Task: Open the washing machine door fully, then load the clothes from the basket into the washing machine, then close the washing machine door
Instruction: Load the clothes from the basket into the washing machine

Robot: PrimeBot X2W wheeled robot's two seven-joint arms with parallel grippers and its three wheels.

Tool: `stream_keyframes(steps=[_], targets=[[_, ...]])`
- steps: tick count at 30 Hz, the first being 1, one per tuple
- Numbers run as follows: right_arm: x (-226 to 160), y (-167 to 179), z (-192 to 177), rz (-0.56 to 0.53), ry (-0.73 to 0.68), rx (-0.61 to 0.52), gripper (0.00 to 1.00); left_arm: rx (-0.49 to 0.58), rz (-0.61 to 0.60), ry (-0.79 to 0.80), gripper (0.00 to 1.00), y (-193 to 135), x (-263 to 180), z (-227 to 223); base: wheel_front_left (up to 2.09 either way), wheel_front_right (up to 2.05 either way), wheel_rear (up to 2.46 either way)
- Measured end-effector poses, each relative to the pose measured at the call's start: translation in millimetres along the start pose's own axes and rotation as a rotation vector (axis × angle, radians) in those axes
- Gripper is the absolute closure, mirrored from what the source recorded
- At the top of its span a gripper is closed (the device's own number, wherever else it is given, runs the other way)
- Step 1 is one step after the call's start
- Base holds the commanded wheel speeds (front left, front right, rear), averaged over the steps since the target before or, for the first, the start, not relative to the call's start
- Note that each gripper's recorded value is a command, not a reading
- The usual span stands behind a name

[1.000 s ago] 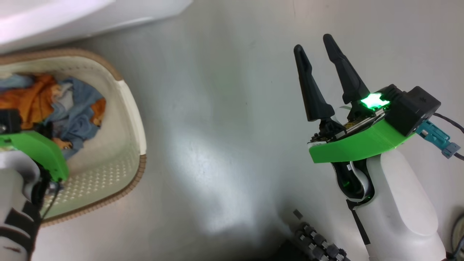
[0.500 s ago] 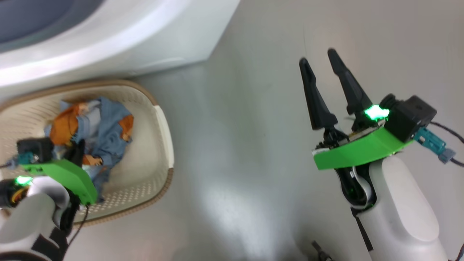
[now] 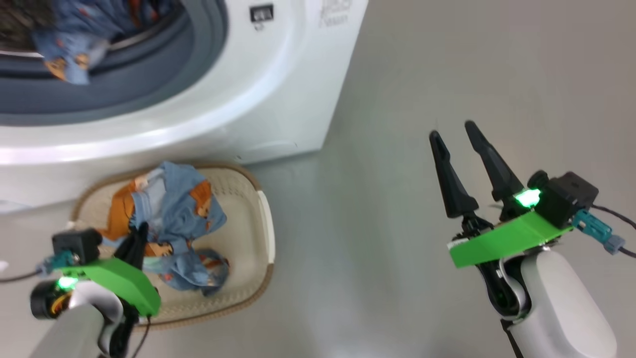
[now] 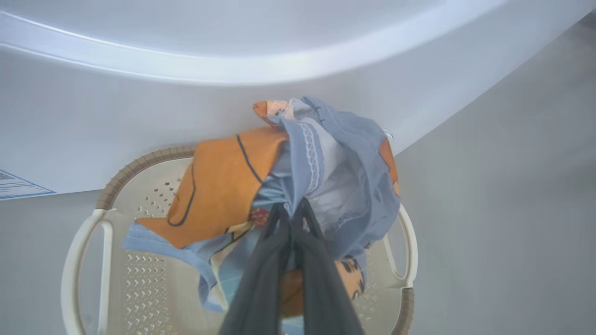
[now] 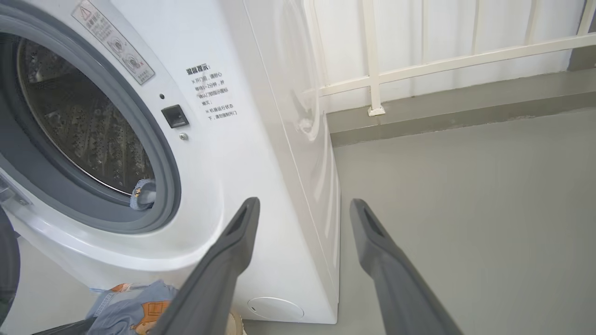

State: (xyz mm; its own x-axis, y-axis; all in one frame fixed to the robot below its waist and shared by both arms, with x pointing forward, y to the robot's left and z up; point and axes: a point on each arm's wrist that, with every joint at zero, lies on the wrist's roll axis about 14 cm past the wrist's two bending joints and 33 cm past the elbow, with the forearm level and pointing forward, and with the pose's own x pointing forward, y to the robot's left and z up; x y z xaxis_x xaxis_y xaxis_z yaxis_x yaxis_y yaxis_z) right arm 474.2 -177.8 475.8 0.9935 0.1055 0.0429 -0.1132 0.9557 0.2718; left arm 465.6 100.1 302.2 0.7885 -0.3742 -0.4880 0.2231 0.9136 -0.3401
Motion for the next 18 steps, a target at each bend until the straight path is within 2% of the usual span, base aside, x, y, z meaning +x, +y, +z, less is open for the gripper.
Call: stream_keyframes(steps=[18], targets=[[-42.3,27.8,43.0,0.064,-0.075,-0.001,0.00,0.062,0.022,-0.404,1.00,-29.6,-100.4,102.4,0.00,0.00,0.00]])
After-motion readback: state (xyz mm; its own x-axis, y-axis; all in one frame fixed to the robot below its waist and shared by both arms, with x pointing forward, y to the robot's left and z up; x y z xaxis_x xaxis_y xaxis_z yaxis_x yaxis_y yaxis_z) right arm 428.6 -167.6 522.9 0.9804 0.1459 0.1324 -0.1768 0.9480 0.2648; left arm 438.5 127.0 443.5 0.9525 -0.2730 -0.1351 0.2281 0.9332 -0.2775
